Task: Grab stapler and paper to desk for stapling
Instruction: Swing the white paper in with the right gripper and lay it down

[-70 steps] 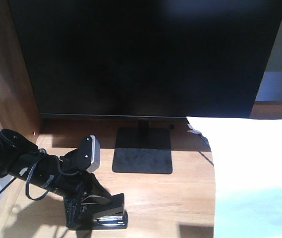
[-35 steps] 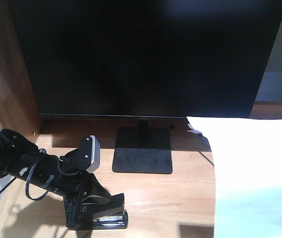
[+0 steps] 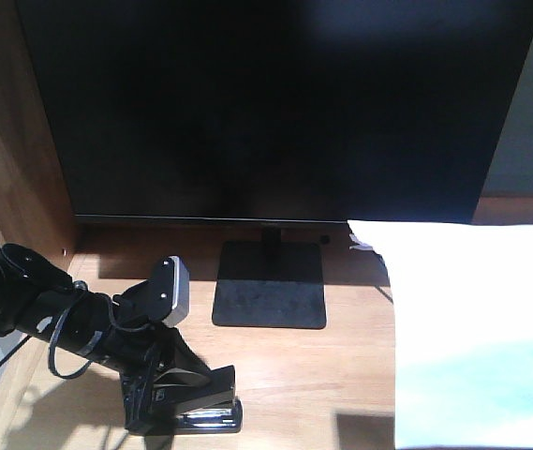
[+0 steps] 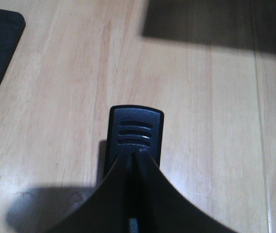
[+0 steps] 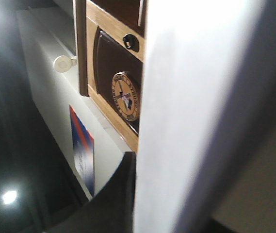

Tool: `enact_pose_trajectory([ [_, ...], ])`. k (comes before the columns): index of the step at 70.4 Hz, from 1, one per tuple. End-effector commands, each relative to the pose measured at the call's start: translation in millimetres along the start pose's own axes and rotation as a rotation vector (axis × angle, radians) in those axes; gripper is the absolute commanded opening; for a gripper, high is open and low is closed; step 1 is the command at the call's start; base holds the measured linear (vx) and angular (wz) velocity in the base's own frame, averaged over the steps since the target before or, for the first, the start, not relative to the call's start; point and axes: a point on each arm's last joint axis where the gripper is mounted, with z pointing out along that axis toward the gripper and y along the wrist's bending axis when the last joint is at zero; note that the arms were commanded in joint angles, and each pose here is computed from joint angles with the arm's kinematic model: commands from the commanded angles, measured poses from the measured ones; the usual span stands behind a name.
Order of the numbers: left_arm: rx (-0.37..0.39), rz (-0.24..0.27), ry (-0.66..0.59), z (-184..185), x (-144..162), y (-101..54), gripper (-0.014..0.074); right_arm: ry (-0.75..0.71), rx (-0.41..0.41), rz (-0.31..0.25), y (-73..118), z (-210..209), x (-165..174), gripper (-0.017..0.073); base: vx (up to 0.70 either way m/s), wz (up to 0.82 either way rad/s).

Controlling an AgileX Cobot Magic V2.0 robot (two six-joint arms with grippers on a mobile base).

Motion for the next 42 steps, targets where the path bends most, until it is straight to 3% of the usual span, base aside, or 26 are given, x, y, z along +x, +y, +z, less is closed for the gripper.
enact_pose_trajectory([
  [1,-0.016,0.012,-0.071,-12.2,-18.3,-1.6,-0.0006,-0.025,-0.005,0.003,3.6,10.8,-5.6,-0.0002,0.00,0.00],
  [20,-0.016,0.012,-0.071,-12.2,-18.3,-1.6,-0.0006,0.011,0.064,0.011,-11.0,41.1,-8.0,-0.0002,0.00,0.00],
  [42,-0.015,0.012,-0.071,-12.2,-18.3,-1.7,-0.0006,0.047,0.144,0.104,-62.2,58.0,1.4,-0.0002,0.00,0.00],
])
